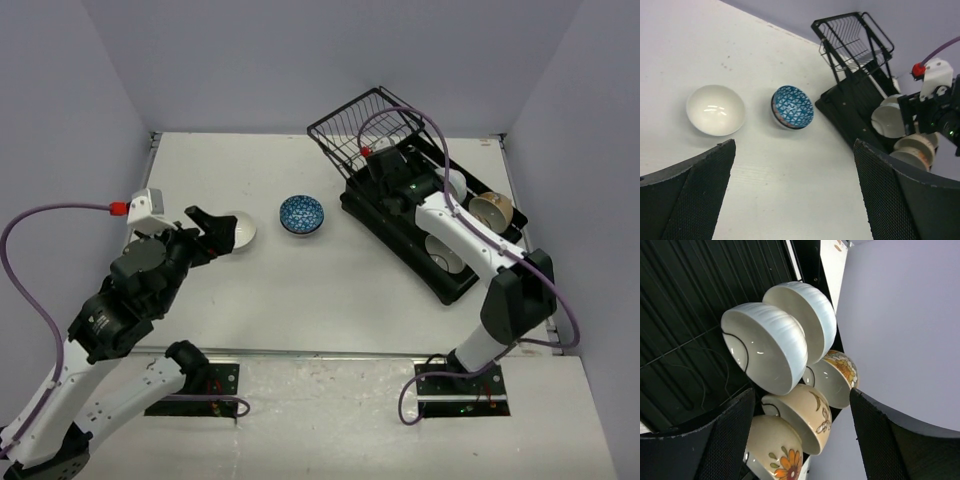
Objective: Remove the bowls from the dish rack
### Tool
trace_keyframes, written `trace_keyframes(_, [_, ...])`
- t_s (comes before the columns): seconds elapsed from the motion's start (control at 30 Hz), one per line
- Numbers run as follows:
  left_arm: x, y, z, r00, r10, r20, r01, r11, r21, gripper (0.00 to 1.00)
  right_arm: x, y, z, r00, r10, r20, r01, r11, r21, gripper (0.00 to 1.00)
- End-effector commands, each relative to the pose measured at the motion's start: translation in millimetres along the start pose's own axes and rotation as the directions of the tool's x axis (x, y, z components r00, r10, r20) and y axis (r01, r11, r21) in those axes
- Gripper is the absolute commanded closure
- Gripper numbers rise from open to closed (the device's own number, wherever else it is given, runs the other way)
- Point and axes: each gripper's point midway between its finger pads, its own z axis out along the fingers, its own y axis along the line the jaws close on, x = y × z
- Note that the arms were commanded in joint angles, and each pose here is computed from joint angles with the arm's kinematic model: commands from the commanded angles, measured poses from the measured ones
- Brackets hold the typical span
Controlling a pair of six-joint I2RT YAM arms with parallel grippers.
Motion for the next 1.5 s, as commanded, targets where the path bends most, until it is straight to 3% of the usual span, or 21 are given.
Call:
trace_keyframes(0.0, [9.6,33.3,-4.6,0.986,0.164,-0.035,-0.166,0.981,-0.103,0.0,-9.6,-9.1,11.6,0.998,-0.057,-0.027,0.059,0.996,0.071,0.23])
trace_keyframes(0.07, [16.0,33.1,-1.6,0.986,0.167,-0.027,-0.169,0.983,-0.078,0.0,-7.3,-6.4,18.8,0.998,-0.046,-0.051,0.05,0.995,0.085,0.24])
trace_keyframes(0.1, [18.2,34.2,-1.9,0.984,0.175,-0.025,-0.176,0.982,-0.069,0.0,-5.5,-5.5,22.2,0.997,-0.044,-0.064,0.05,0.994,0.097,0.29])
trace_keyframes(0.33, [37.6,47.8,8.3,0.969,0.239,-0.064,-0.245,0.964,-0.101,0.0,9.2,-6.0,48.7,0.992,-0.008,-0.129,0.035,0.977,0.208,0.31])
trace_keyframes(0.6, [38.5,45.8,6.2,0.967,0.249,-0.053,-0.252,0.965,-0.068,0.0,22.4,11.7,74.2,0.983,-0.073,-0.168,0.114,0.963,0.245,0.36])
trace_keyframes(0.97, [36.8,43.0,5.0,0.968,0.247,-0.042,-0.249,0.967,-0.05,0.0,26.9,13.1,79.9,0.987,-0.004,-0.161,0.055,0.948,0.313,0.64])
trace_keyframes(1.47, [38.4,40.7,7.2,0.966,0.256,-0.047,-0.258,0.965,-0.04,0.0,23.1,4.2,76.7,0.992,0.063,-0.113,-0.017,0.931,0.366,0.89])
